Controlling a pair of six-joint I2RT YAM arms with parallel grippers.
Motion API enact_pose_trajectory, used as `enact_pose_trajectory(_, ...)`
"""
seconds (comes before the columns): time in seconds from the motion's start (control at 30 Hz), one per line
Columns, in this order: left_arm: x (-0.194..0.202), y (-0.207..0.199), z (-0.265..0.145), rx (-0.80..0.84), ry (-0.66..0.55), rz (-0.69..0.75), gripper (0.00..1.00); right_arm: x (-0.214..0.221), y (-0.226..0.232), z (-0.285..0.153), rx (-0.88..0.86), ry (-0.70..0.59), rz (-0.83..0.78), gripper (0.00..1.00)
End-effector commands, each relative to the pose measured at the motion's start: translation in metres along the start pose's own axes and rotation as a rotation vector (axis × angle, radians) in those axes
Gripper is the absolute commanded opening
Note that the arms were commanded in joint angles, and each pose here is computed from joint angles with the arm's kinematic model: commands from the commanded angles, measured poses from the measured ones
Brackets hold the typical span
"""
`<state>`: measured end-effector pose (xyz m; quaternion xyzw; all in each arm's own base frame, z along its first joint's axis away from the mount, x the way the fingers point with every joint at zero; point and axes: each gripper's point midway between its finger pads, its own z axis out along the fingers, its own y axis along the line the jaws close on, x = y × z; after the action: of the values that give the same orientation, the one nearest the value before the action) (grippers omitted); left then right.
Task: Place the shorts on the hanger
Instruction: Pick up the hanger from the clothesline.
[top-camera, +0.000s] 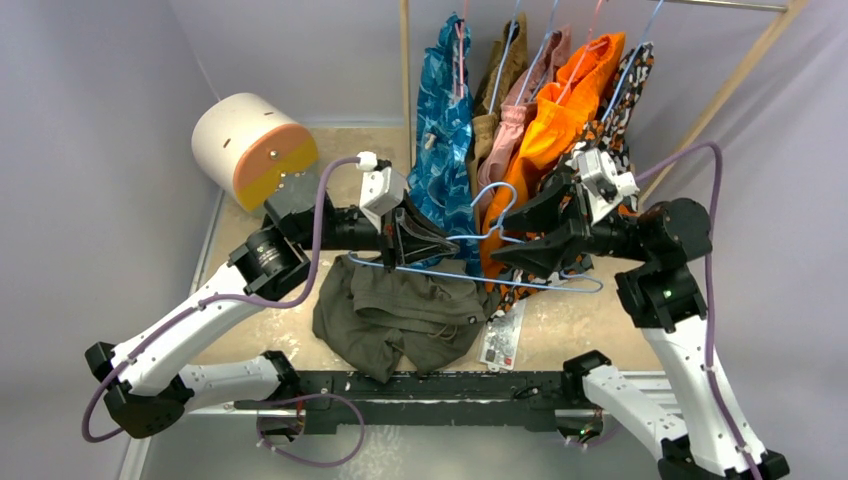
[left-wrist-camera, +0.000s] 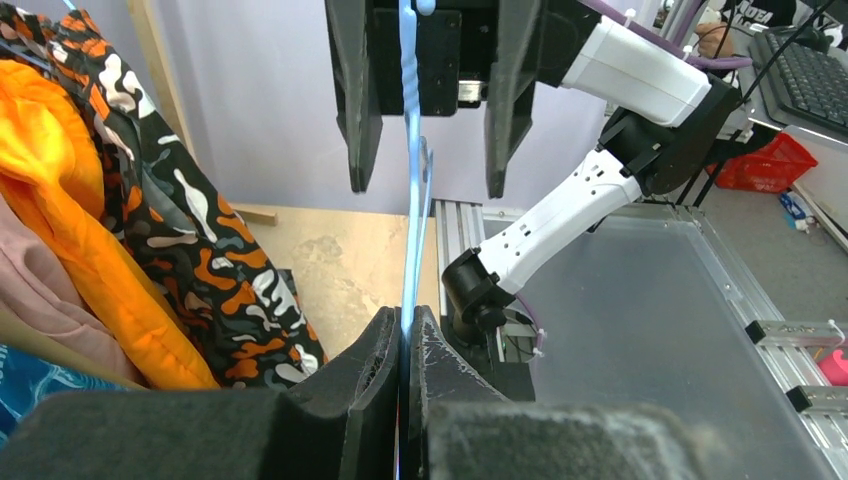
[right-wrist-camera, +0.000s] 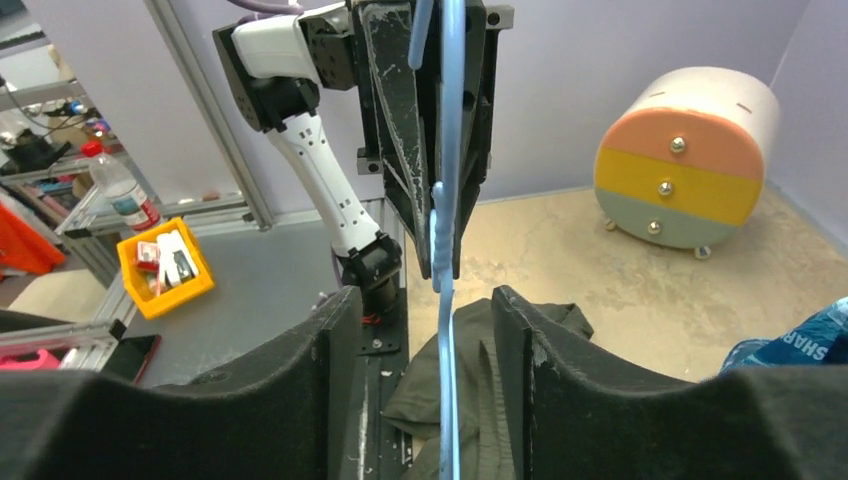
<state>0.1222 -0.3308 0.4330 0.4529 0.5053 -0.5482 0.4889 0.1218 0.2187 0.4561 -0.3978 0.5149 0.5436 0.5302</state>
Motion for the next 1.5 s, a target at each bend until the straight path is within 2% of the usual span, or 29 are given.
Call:
enact_pose_trajectory(0.0,-0.027,-0.006,0.002,0.033,-0.081,0.050,0.00,-0.011,0.008,0.006,-0.061,-0.011,0.000,0.47)
enact_pose_trajectory(0.07,-0.029,-0.007,0.002,0.031,-0.088,0.054,0.00,-0.012,0.009,0.006,-0.067,-0.010,-0.001,0.42)
enact_pose_trajectory(0.17,-0.029,-0.006,0.002,0.030,-0.088,0.053,0.00,-0.011,0.009,0.006,-0.068,-0.006,0.002,0.41)
enact_pose_trajectory(0.27,-0.027,-0.006,0.002,0.030,-0.083,0.051,0.00,-0.012,0.009,0.007,-0.067,-0.009,0.001,0.49)
enact_pose_trajectory(0.53,-0.021,-0.002,0.005,0.025,-0.056,0.048,0.00,-0.016,0.010,0.009,-0.083,-0.010,-0.006,0.53)
enact_pose_trajectory(0.6,-0.020,-0.001,0.005,0.024,-0.055,0.047,0.00,-0.015,0.009,0.010,-0.085,-0.007,-0.003,0.47)
enact_pose_trajectory(0.73,-0.019,0.000,0.006,0.025,-0.053,0.045,0.00,-0.012,0.009,0.011,-0.094,0.000,0.002,0.28)
enact_pose_trajectory(0.8,-0.021,-0.001,0.006,0.025,-0.058,0.048,0.00,-0.010,0.009,0.011,-0.091,0.002,0.005,0.28)
enact_pose_trajectory(0.9,-0.024,-0.001,0.006,0.023,-0.062,0.052,0.00,-0.007,0.007,0.011,-0.076,0.008,0.007,0.37)
enact_pose_trajectory(1.0,-0.026,-0.001,0.005,0.021,-0.067,0.056,0.00,-0.004,0.003,0.010,-0.053,0.013,0.015,0.36)
enact_pose_trajectory(1.13,-0.024,-0.001,0.005,0.019,-0.064,0.052,0.00,-0.002,0.002,0.010,-0.044,0.015,0.024,0.19)
enact_pose_trajectory(1.2,-0.024,-0.001,0.005,0.017,-0.065,0.052,0.00,-0.004,0.002,0.010,-0.044,0.013,0.024,0.03)
enact_pose_trajectory(1.23,-0.024,-0.001,0.005,0.016,-0.065,0.052,0.00,-0.004,0.003,0.010,-0.045,0.012,0.023,0.00)
enact_pose_trajectory(1.4,-0.022,0.001,0.004,0.003,-0.060,0.051,0.00,-0.008,0.003,0.009,-0.030,0.000,0.004,0.00)
enact_pose_trajectory(1.43,-0.020,0.003,0.003,-0.011,-0.054,0.049,0.04,-0.009,0.001,0.009,-0.016,-0.004,0.001,0.00)
enact_pose_trajectory(1.47,-0.018,0.005,0.002,-0.025,-0.047,0.045,0.18,-0.010,-0.002,0.008,0.011,-0.012,-0.010,0.00)
